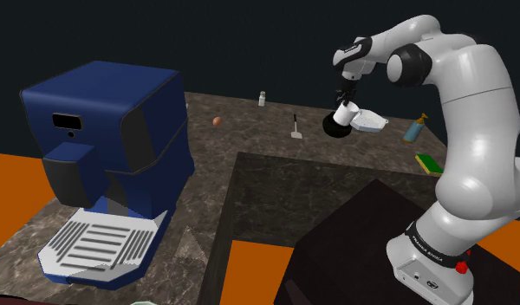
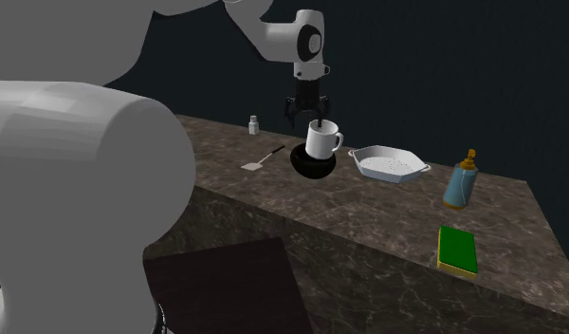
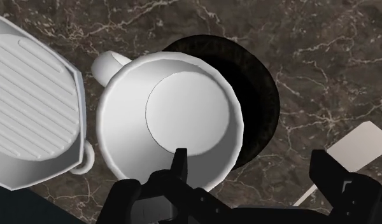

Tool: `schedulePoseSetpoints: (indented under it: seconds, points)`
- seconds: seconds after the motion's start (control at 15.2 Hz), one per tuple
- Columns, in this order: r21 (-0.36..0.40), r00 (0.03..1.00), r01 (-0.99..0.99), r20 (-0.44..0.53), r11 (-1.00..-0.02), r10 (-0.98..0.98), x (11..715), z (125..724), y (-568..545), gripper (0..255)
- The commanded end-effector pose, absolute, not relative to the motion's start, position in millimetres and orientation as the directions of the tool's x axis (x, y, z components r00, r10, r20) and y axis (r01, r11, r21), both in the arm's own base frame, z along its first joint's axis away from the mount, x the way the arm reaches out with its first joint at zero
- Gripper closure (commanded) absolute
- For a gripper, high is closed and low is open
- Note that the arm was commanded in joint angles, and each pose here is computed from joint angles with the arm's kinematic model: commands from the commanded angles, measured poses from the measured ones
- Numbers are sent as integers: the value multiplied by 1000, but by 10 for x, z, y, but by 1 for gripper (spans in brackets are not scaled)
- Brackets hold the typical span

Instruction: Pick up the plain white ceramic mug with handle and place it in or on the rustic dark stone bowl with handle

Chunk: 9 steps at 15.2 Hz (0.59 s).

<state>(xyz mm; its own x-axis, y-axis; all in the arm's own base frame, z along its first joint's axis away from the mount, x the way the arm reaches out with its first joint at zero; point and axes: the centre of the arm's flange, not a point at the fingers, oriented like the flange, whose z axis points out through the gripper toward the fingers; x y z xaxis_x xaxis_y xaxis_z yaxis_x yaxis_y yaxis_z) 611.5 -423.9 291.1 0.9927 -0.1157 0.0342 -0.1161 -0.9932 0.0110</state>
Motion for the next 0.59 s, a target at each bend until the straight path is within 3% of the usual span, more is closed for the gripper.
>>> schedulePoseSetpoints:
  seconds: [0.0,0.53]
  points:
    - [11,993,-116,34,-993,-116,6107,3137,-4250,0]
    - [11,993,-116,34,-993,-116,6103,3241,-4249,0]
